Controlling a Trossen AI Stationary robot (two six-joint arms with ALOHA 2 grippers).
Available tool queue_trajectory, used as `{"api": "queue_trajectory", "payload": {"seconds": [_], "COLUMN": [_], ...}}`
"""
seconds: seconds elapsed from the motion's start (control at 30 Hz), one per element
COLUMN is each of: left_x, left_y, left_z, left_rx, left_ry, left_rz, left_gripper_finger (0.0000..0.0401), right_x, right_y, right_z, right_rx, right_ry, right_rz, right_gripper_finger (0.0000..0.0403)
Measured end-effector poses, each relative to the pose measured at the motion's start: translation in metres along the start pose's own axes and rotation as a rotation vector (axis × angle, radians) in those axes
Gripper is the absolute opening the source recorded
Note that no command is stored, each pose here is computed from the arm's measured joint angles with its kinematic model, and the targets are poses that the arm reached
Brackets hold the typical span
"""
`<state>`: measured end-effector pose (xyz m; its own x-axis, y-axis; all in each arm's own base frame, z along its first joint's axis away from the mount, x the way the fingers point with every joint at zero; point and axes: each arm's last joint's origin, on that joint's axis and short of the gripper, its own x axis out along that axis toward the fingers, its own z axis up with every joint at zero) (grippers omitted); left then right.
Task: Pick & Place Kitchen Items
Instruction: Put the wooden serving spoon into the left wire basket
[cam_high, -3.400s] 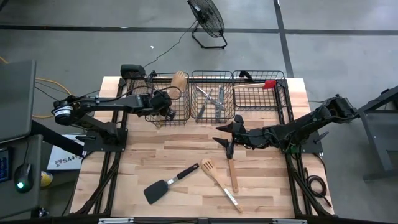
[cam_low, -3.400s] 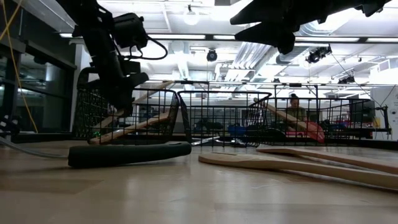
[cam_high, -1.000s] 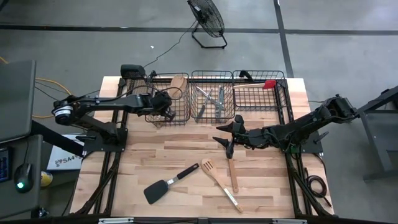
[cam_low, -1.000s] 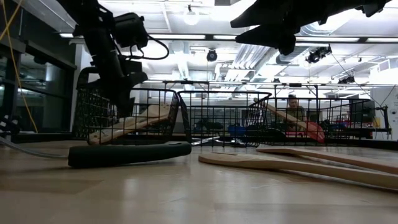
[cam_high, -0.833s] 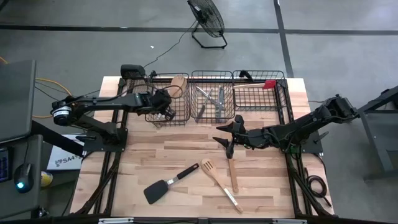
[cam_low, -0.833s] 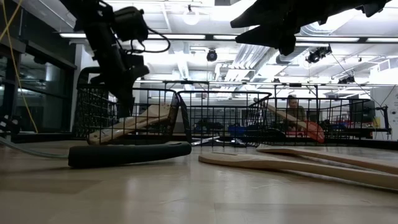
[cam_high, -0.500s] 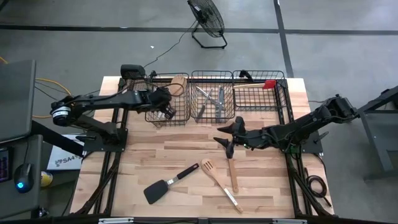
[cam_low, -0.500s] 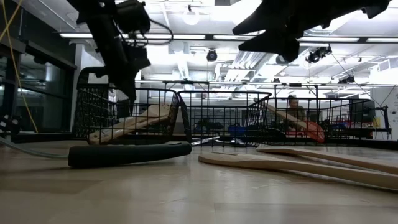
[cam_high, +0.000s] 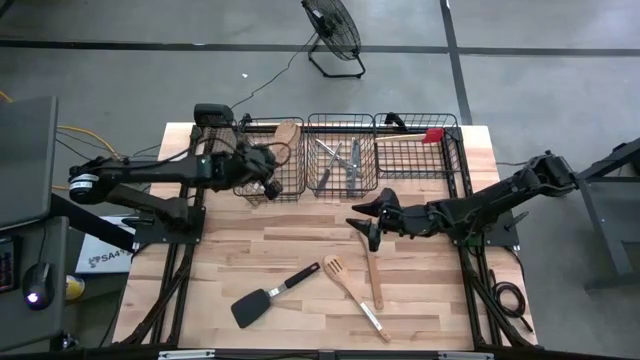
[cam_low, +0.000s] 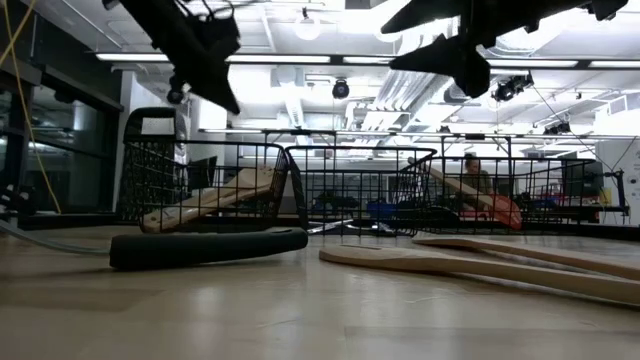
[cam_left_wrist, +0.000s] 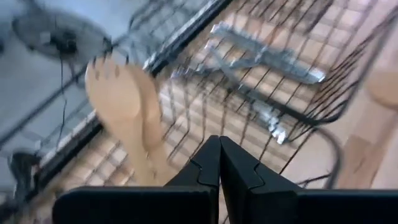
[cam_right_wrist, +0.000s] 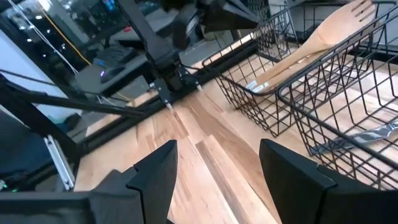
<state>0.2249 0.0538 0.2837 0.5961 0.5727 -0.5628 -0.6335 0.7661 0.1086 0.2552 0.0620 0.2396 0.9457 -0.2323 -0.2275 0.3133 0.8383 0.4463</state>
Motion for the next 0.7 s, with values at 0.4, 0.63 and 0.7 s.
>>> {"api": "queue_trajectory", "payload": {"seconds": [0.4,0.63,0.7], "left_x": [-0.005,-0.02,-0.021], "left_y": [-0.024,-0.028,-0.027], "left_z": [-0.026,-0.031,-0.036], "left_rx": [0.051,0.135,0.156], "left_ry": [-0.254,-0.478,-0.536], "left_rz": [-0.144,-0.256,-0.282], "left_gripper_finger": [0.0001,0.0001,0.0001], "right_x": [-0.009,-0.013,-0.014], "right_y": [0.016,0.023,0.025], "right_z": [0.027,0.037,0.038], "right_rx": [-0.055,-0.024,0.002], "right_ry": [0.164,0.218,0.232], "right_rz": [-0.109,-0.12,-0.101], "right_gripper_finger": [0.0178,0.0159,0.0154]}}
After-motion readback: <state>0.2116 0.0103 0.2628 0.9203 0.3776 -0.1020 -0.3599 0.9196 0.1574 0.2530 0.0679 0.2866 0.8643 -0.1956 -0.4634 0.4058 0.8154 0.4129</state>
